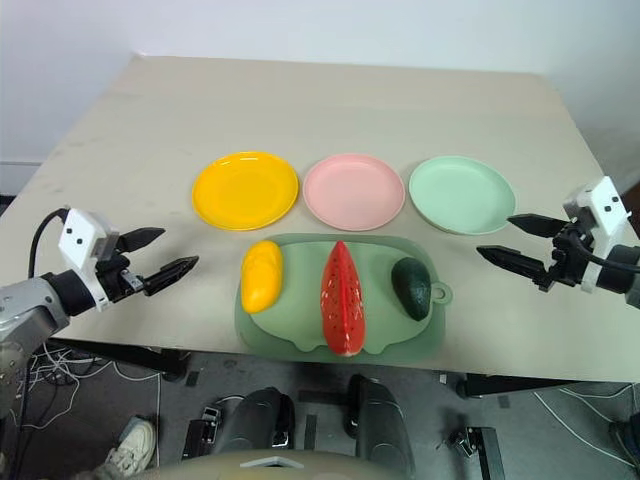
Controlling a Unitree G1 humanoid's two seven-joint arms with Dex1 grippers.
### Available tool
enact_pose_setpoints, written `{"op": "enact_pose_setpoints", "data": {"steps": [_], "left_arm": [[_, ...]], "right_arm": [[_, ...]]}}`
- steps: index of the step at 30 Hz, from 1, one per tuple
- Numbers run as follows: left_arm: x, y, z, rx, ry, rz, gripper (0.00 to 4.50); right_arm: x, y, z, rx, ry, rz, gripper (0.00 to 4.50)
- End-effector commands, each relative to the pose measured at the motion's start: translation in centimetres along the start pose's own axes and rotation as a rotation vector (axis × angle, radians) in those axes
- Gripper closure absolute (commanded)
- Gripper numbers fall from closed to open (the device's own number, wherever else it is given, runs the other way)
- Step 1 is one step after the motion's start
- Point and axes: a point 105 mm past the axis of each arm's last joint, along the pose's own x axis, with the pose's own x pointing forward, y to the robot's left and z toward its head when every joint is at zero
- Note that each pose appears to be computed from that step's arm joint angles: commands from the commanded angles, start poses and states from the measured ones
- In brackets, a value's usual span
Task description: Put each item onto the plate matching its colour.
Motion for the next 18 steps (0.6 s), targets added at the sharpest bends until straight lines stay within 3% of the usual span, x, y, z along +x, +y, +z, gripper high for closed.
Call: {"op": "enact_pose_setpoints", "data": {"steps": [1, 18], "left_arm": [[-0.2, 0.2, 0.9, 0.021, -0.042, 0.018, 0.02], [-0.6, 1.3, 1.8, 0.038, -0.052, 0.005, 0.02]], "right_arm": [[-0.3, -0.4, 1.9, -0.062, -0.018, -0.008, 0.0], [-0.5, 1.6, 3.0, -0.085, -0.031, 0.013, 0.0]]}}
